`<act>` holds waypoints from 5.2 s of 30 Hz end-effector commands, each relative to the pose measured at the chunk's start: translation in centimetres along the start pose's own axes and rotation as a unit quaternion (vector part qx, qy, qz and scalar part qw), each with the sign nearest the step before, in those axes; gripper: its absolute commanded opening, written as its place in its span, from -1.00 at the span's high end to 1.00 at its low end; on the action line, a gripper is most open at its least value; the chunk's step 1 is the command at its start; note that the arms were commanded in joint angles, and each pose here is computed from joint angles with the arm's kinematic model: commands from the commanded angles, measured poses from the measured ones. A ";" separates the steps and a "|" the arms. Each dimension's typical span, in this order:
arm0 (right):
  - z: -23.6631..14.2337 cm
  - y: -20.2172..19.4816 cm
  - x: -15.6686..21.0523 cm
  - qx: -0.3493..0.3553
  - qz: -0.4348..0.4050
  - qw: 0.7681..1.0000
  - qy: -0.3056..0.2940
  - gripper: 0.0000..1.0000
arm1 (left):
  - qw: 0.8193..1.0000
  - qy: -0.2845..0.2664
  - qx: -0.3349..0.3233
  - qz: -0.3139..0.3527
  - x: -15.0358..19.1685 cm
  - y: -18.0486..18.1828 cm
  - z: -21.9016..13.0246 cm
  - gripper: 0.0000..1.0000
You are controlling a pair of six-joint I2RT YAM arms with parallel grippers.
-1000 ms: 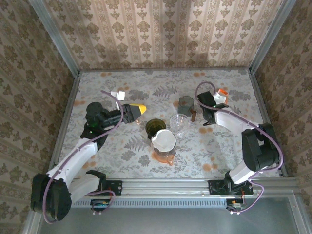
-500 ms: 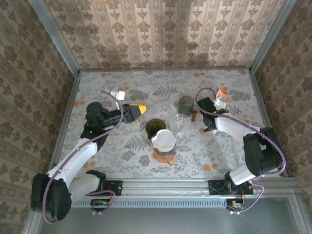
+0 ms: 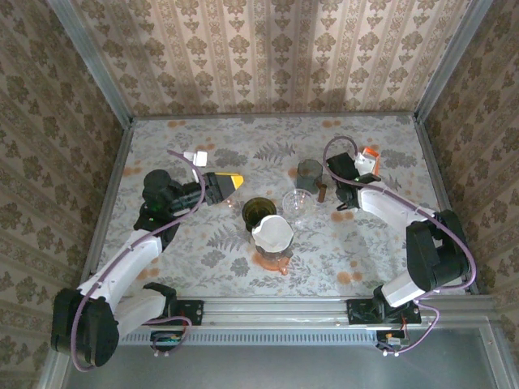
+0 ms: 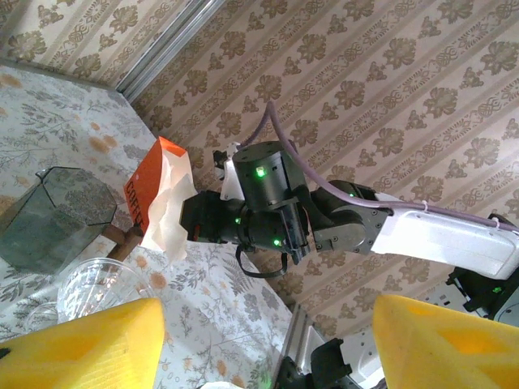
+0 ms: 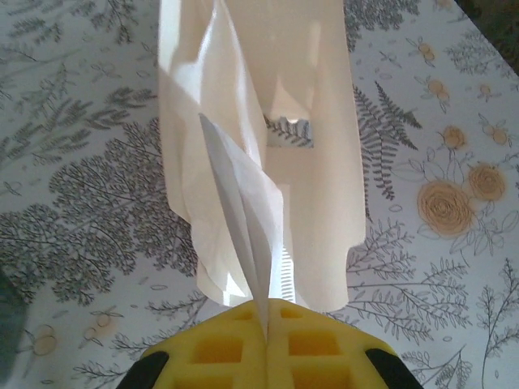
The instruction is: Place the coffee filter in the dripper
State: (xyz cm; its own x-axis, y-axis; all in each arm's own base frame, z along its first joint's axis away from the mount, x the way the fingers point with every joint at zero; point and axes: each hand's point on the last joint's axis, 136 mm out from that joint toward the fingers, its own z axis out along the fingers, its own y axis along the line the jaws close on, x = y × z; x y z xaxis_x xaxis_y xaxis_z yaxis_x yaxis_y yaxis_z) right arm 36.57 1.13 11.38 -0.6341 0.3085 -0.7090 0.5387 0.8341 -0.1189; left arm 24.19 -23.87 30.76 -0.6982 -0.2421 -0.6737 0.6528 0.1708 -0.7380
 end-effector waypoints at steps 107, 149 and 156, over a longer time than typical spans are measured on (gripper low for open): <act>-18.8 -0.3 0.6 -0.339 -0.014 0.940 -0.029 -0.40 | 0.880 0.251 -0.335 -0.225 23.5 13.8 -3.2 0.31; -20.8 -3.9 -2.4 -0.352 0.030 0.932 -0.075 -0.42 | 0.870 0.363 -0.258 -0.210 27.8 11.8 8.3 0.32; -20.8 -4.2 -2.3 -0.350 0.032 0.933 -0.074 -0.41 | 0.871 0.383 -0.233 -0.202 28.4 10.9 10.6 0.34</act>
State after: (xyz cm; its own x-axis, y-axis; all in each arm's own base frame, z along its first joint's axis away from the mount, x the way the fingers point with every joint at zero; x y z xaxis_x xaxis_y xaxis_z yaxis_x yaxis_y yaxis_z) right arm 24.85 6.65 28.33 -0.4875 0.3556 -0.7974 0.0458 0.9225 0.3834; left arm 15.10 -37.93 3.23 -0.9663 0.2546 -0.0371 0.2030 0.6659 -0.7179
